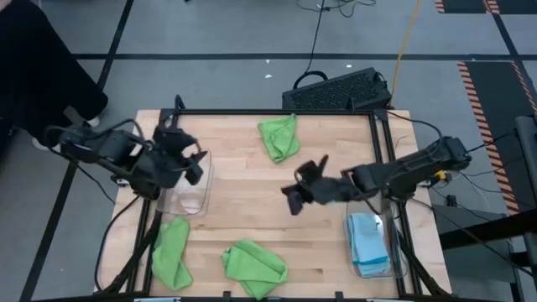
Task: Sort microfiber towel by color & place in baskets
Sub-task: Fold the top green microfiber towel
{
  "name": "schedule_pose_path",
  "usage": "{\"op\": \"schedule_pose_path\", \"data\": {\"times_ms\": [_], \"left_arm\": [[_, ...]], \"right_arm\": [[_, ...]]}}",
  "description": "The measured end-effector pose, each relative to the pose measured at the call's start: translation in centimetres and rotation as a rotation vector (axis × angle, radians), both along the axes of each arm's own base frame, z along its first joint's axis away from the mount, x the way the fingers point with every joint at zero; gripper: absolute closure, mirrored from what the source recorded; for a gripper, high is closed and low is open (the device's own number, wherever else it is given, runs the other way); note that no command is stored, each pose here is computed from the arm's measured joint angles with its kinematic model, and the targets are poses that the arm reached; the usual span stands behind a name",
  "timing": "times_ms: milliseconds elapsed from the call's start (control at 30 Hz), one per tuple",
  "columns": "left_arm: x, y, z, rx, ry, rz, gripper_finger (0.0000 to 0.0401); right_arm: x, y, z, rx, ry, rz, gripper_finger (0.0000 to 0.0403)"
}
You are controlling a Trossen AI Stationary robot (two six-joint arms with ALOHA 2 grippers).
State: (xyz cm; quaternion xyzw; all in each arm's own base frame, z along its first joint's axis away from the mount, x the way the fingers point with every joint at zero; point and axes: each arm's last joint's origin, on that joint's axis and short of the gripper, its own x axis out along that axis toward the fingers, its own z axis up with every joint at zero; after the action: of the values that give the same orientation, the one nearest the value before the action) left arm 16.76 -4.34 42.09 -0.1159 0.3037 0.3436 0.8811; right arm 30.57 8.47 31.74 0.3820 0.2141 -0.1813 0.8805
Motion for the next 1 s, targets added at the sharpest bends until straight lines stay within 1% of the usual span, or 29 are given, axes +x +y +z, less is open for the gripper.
{"op": "schedule_pose_path", "data": {"times_ms": [133, 200, 267, 367, 433, 500, 600, 700, 767, 833, 867, 933, 1000], "left_arm": [[-1.8, -0.6, 0.5, -0.041, -0.066, -0.021, 0.0174], [-2.2, -0.9, 0.7, -0.058, -0.089, -0.032, 0.0174], [-2.2, -1.1, 0.7, -0.061, -0.099, -0.032, 0.0174], [-2.2, -1.0, 0.8, -0.041, -0.125, -0.005, 0.0174], [-2.1, -0.9, 0.9, -0.035, -0.142, 0.011, 0.0174], [-1.7, -0.6, 1.0, -0.029, -0.157, 0.019, 0.0174], [-1.0, 0.1, 1.4, 0.002, -0.200, 0.060, 0.0174], [-0.1, 1.2, 2.0, 0.114, -0.244, 0.142, 0.0174], [0.7, 2.1, 2.3, 0.197, -0.242, 0.189, 0.0174], [1.8, 3.2, 2.6, 0.239, -0.235, 0.220, 0.0173], [2.4, 3.8, 2.7, 0.245, -0.237, 0.235, 0.0174], [3.7, 4.9, 2.7, 0.224, -0.253, 0.249, 0.0174], [4.9, 6.1, 2.6, 0.193, -0.258, 0.239, 0.0173]], "right_arm": [[1.6, -2.1, 0.2, -0.110, -0.050, 0.030, 0.0401], [2.0, -2.9, 0.5, -0.156, -0.040, 0.055, 0.0402], [2.6, -3.5, 1.0, -0.213, -0.016, 0.072, 0.0402], [3.8, -4.5, 2.0, -0.288, 0.020, 0.129, 0.0402], [4.7, -5.4, 2.0, -0.327, 0.059, 0.166, 0.0402], [5.7, -6.6, 1.3, -0.335, 0.100, 0.211, 0.0402], [6.9, -8.6, -0.7, -0.327, 0.174, 0.285, 0.0402], [7.5, -10.1, -2.3, -0.360, 0.230, 0.322, 0.0392], [7.6, -11.0, -2.9, -0.414, 0.262, 0.347, 0.0376], [7.5, -11.9, -3.4, -0.474, 0.306, 0.348, 0.0356], [7.4, -12.4, -3.7, -0.513, 0.330, 0.325, 0.0344], [7.3, -13.4, -4.5, -0.595, 0.397, 0.281, 0.0319], [7.2, -14.5, -5.4, -0.645, 0.461, 0.252, 0.0294]]}}
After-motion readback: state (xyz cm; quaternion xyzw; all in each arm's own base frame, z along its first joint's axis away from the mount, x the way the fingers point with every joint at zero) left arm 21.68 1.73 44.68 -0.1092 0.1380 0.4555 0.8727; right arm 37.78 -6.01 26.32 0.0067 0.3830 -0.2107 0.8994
